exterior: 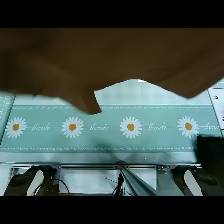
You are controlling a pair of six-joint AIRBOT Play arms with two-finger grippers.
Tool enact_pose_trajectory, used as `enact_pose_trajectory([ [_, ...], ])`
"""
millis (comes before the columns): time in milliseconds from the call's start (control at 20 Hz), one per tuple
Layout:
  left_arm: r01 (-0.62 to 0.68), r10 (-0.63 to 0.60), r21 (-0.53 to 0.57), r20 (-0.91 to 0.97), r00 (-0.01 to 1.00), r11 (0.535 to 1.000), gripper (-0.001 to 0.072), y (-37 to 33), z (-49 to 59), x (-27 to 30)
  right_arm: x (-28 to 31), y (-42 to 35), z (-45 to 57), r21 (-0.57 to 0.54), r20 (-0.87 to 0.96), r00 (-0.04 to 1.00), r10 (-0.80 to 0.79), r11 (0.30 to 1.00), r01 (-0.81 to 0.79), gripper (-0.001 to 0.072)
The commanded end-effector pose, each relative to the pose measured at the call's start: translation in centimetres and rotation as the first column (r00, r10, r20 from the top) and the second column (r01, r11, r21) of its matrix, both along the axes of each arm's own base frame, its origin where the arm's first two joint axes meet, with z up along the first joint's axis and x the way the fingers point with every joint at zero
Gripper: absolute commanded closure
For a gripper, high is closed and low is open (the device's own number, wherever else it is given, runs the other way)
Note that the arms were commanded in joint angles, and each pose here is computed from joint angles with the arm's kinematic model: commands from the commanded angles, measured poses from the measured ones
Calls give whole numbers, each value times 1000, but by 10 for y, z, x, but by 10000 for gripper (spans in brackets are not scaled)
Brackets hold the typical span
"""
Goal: Fold the shirts.
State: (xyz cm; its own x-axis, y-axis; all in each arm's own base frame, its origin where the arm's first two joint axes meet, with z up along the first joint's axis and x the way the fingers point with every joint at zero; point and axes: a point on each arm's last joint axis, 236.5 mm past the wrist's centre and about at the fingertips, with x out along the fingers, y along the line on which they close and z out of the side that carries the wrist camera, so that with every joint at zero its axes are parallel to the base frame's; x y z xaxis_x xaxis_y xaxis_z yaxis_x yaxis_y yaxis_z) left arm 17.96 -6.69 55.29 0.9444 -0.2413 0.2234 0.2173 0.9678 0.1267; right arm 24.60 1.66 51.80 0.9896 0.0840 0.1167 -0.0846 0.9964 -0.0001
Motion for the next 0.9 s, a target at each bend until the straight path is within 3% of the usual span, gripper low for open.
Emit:
enact_pose_trajectory([
  [0, -135, 136, -22, 7, 991, 991, 689, 16, -7, -64, -47, -5, 5, 4, -53, 996, -74, 997, 75, 688],
  [300, -119, 96, -26, -431, 897, 993, 688, 13, -99, -50, -67, -27, -98, -74, -495, 852, -171, 985, 155, 688],
  [450, -66, 33, -18, -728, 685, 998, 688, 10, -169, -32, -48, -26, -143, -48, -676, 729, -113, 993, 110, 688],
  [850, -25, -64, -78, -928, 366, 997, 687, 31, -261, 100, 84, -56, -312, 41, -946, 324, 16, 997, 71, 688],
])
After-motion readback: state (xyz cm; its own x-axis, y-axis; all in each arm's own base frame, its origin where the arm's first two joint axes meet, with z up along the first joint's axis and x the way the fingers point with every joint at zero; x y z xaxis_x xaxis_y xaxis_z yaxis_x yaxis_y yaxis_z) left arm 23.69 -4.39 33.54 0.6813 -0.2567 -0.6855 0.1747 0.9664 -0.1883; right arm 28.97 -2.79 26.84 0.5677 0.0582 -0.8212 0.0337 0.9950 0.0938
